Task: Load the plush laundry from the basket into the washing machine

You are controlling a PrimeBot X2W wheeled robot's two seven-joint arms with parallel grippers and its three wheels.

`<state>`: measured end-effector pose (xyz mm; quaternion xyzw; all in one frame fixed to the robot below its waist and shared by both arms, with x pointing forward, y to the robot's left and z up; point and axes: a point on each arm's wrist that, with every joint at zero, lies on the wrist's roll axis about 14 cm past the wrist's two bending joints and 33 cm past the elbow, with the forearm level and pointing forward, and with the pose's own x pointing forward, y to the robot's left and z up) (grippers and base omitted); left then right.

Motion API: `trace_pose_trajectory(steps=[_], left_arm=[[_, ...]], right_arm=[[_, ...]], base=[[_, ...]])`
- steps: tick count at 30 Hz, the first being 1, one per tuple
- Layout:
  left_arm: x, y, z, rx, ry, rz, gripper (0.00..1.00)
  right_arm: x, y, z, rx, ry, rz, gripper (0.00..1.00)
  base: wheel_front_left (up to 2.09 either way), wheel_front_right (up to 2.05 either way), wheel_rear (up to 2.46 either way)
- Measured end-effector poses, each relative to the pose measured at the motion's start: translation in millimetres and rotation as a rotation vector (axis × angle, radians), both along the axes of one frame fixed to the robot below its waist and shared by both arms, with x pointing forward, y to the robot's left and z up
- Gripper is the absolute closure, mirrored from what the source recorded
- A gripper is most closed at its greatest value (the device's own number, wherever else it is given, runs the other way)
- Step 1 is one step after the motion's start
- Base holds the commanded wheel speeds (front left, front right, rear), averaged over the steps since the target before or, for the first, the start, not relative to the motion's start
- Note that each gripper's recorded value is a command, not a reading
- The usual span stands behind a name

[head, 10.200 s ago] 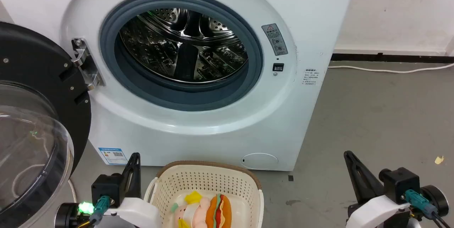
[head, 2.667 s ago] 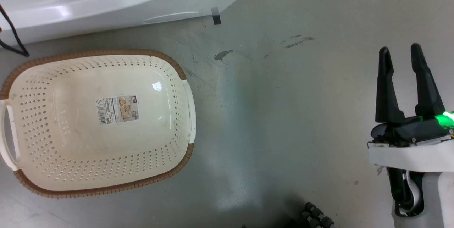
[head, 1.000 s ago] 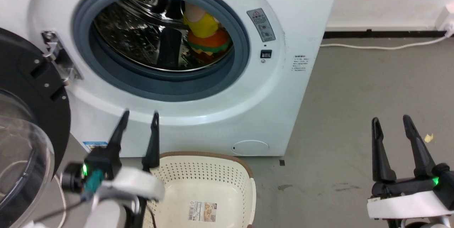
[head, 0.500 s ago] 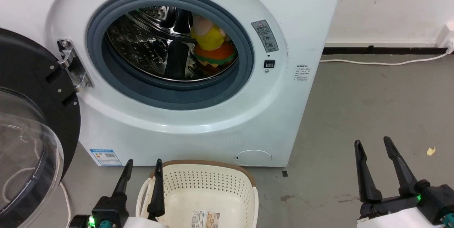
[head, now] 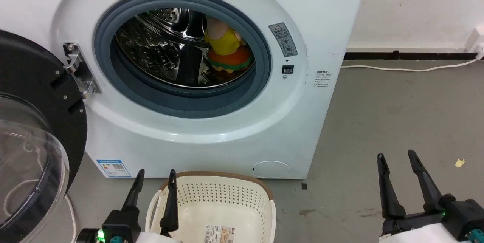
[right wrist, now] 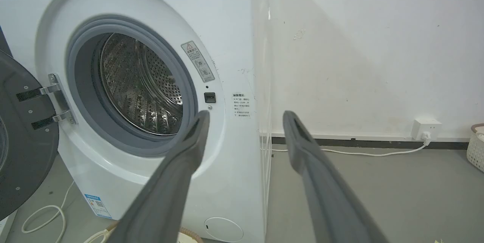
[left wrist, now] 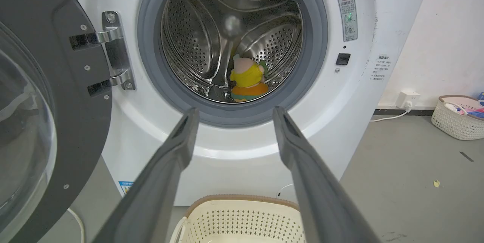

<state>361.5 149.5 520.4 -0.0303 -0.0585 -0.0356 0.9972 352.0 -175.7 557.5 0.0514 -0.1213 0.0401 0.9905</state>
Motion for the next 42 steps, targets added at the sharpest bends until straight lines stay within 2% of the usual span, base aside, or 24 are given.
trace_pose_trajectory(steps=[1, 2, 42], left_arm=[[0.0, 0.0, 0.0, 0.0, 0.0, 0.0, 0.0], [0.0, -0.6, -0.3, 0.003, 0.001, -0.004, 1.0], [1.9, 6.0, -2.7, 0.032, 0.046, 0.011, 1.0]], right_arm=[[0.0, 0.0, 0.0, 0.0, 0.0, 0.0, 0.0], [0.2, -0.2, -0.1, 0.0, 0.001, 0.0, 1.0], [4.3, 4.8, -11.2, -0.044, 0.076, 0.015, 1.0]], base=[[0.0, 0.0, 0.0], [0.0, 0.0, 0.0], [0.0, 0.0, 0.0]])
